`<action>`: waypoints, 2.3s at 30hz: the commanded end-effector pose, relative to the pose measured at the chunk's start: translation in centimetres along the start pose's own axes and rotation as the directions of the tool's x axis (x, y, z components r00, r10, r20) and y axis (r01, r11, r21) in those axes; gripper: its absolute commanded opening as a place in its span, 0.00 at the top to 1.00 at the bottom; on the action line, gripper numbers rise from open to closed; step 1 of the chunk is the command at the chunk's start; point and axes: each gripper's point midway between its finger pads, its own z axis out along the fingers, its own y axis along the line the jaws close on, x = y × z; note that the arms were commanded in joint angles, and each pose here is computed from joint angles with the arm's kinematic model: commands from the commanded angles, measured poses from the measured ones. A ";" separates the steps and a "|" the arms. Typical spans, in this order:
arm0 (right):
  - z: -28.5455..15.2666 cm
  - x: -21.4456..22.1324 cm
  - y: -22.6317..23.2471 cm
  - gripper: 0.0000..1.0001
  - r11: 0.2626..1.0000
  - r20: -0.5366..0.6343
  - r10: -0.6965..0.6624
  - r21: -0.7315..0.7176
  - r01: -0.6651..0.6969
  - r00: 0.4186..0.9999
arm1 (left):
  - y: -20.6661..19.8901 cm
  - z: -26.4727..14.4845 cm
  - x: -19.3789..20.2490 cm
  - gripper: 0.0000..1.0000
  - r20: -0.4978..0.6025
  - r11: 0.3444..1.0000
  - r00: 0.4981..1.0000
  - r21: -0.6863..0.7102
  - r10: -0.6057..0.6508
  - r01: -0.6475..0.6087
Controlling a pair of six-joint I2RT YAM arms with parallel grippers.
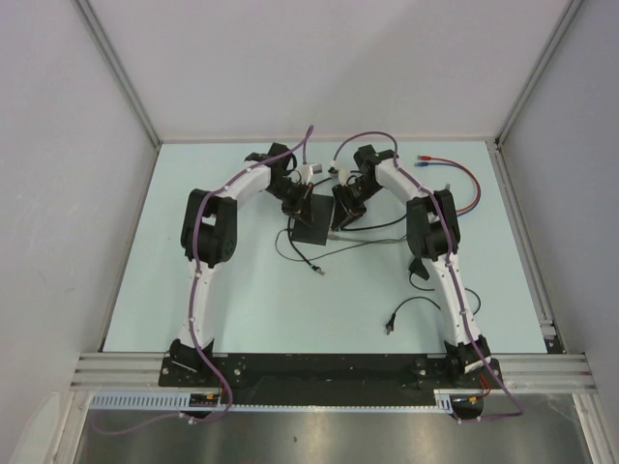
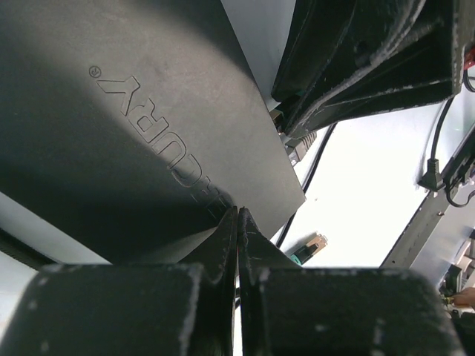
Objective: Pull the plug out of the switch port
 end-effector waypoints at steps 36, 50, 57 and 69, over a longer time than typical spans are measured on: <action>-1.3 4.8 -2.9 1.00 0.997 -0.135 0.001 0.072 0.009 0.991 | 2.8 1.6 1.0 1.00 -0.039 0.995 0.999 -0.102 -0.012 0.008; -1.9 6.9 -3.5 1.00 0.969 -0.256 0.020 0.245 0.045 0.966 | 2.8 1.6 1.0 1.00 -0.040 0.994 0.999 -0.107 -0.015 0.010; -4.0 4.7 -2.4 1.00 0.975 -0.152 -0.011 0.217 0.044 0.988 | 2.8 1.6 1.0 1.00 -0.041 0.995 0.999 -0.102 -0.013 0.008; -16.4 -1.9 -7.9 1.00 0.827 0.053 -0.117 0.559 0.068 0.992 | 1.9 1.0 -0.3 1.00 -0.015 0.997 1.000 -0.083 0.003 -0.004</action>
